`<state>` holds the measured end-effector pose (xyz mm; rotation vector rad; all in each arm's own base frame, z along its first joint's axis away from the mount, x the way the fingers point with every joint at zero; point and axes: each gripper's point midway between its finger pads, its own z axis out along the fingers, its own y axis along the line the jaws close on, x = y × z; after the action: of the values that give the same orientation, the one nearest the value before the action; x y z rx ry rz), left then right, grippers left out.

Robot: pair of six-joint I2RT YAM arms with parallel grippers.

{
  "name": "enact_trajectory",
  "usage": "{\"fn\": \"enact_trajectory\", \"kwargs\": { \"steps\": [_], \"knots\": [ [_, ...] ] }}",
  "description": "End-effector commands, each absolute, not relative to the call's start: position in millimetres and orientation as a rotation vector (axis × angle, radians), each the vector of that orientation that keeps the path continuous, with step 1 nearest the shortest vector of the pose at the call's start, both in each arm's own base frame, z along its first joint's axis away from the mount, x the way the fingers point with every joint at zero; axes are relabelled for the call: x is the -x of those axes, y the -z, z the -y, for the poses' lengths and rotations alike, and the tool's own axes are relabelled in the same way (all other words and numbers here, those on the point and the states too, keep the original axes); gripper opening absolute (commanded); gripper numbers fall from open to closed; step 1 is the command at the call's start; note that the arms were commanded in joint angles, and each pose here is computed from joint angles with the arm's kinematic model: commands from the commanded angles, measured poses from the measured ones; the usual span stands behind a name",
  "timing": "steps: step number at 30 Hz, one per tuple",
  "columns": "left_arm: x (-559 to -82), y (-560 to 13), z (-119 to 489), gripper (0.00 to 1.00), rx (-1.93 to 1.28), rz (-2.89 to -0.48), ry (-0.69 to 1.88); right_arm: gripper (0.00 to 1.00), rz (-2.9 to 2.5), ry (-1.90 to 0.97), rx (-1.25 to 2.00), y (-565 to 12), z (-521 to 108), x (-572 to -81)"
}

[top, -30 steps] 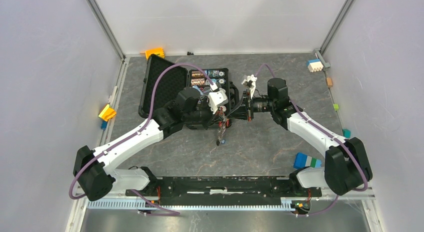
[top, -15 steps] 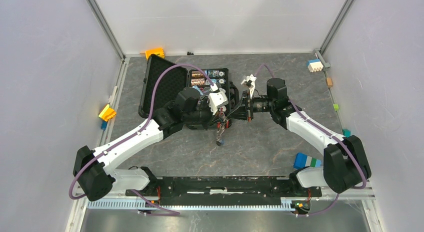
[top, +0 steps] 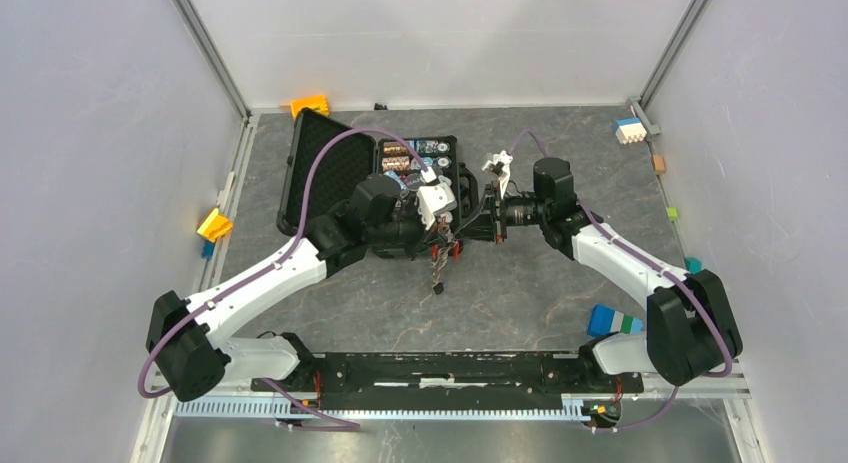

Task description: Put the keys on the keyring

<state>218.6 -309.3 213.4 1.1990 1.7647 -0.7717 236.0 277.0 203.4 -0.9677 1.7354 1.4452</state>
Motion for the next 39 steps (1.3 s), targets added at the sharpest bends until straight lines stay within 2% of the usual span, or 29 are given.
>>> {"fn": "enact_trajectory", "kwargs": {
  "steps": [1,10,20,39],
  "knots": [
    [-213.2,-247.3,321.0,0.02,-1.207,-1.6,0.842,0.0,-1.701,-1.414,0.958,-207.5,-276.9,-242.4],
    [-215.3,-252.2,320.8,0.02,-1.189,-1.576,0.864,0.0,-1.664,-1.438,0.948,-208.0,-275.7,-233.9],
    [-216.1,-253.7,323.6,0.02,-1.191,-1.515,0.914,0.05,-1.64,-1.471,0.927,-208.6,-275.1,-226.2],
    [-205.7,-254.7,332.3,0.02,-1.258,-1.362,1.053,0.06,-1.565,-1.521,0.944,-214.3,-275.8,-206.7]
  ]
}}
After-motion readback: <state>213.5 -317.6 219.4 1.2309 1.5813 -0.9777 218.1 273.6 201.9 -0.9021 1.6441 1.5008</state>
